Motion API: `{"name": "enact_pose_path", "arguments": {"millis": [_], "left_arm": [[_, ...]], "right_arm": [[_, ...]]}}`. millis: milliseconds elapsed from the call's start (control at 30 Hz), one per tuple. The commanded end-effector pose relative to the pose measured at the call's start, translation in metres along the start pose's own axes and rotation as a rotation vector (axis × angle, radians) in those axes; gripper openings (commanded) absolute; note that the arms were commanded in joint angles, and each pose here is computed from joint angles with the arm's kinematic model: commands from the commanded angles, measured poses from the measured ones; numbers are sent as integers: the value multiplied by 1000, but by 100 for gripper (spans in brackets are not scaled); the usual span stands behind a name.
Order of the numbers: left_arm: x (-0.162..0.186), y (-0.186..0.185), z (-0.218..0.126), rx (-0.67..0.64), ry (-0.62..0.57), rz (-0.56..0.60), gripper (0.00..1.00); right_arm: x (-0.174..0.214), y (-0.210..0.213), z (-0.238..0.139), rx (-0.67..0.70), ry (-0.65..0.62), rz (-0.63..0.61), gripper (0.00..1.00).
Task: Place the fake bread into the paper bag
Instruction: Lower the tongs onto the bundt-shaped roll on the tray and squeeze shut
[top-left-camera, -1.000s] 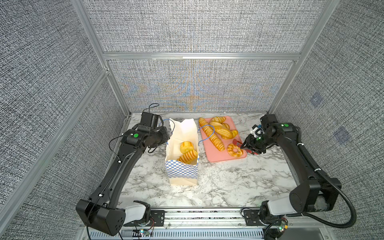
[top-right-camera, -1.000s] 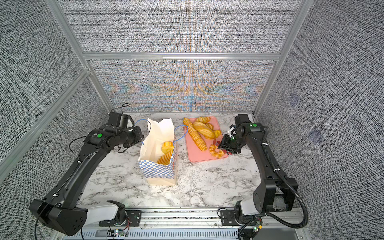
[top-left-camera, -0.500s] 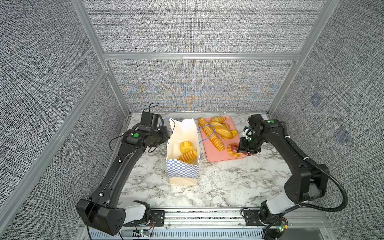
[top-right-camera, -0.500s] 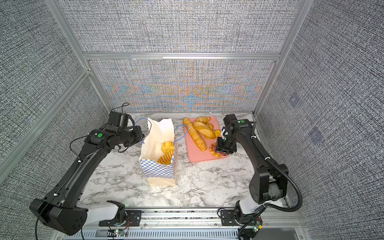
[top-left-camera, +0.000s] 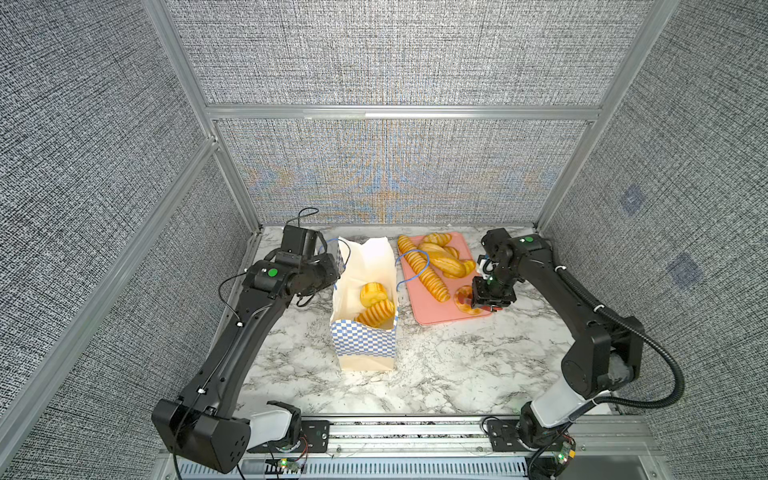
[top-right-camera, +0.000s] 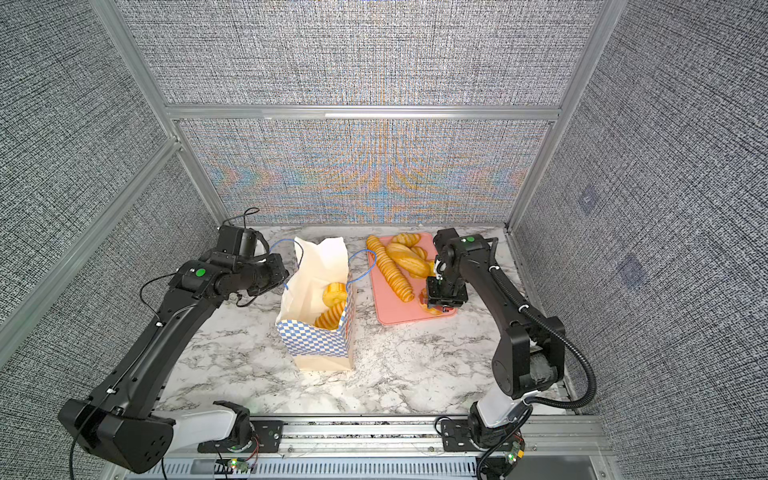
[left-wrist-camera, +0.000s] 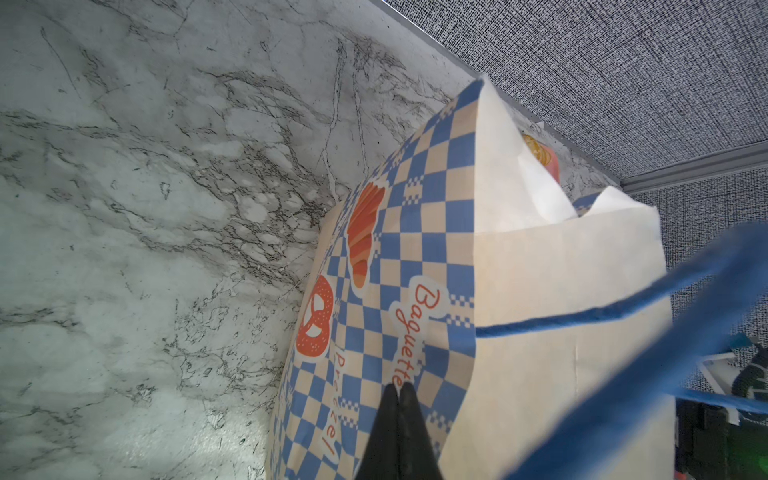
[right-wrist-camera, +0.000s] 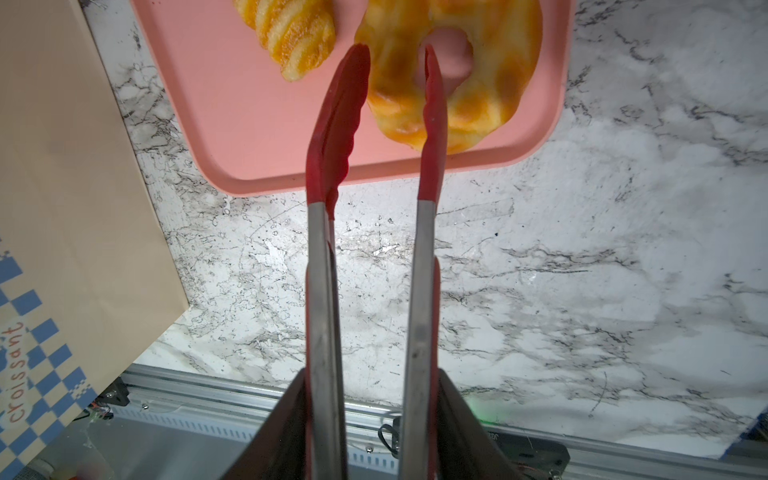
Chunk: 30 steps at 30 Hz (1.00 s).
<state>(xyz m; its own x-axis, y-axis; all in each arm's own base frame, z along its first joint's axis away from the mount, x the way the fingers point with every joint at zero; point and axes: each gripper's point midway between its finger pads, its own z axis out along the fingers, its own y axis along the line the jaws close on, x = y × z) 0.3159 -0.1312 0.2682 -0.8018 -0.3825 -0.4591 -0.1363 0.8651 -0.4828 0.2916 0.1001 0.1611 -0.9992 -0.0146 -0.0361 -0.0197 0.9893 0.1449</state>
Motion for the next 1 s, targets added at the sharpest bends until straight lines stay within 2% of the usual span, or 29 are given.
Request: {"name": "enact_pose_path", "arguments": {"millis": [0,733,967], "left_arm": [[-3,0,0,2,-18,3,4],[-2,2,-2,-3,-18,2,4],[-3,1,-3,-1,-20,6,4]], "right_arm": [[1,-1,-1,17,9,-17,46],[-4,6,13,28,36,-47,49],[-5,5,18,32,40,-48,46]]}}
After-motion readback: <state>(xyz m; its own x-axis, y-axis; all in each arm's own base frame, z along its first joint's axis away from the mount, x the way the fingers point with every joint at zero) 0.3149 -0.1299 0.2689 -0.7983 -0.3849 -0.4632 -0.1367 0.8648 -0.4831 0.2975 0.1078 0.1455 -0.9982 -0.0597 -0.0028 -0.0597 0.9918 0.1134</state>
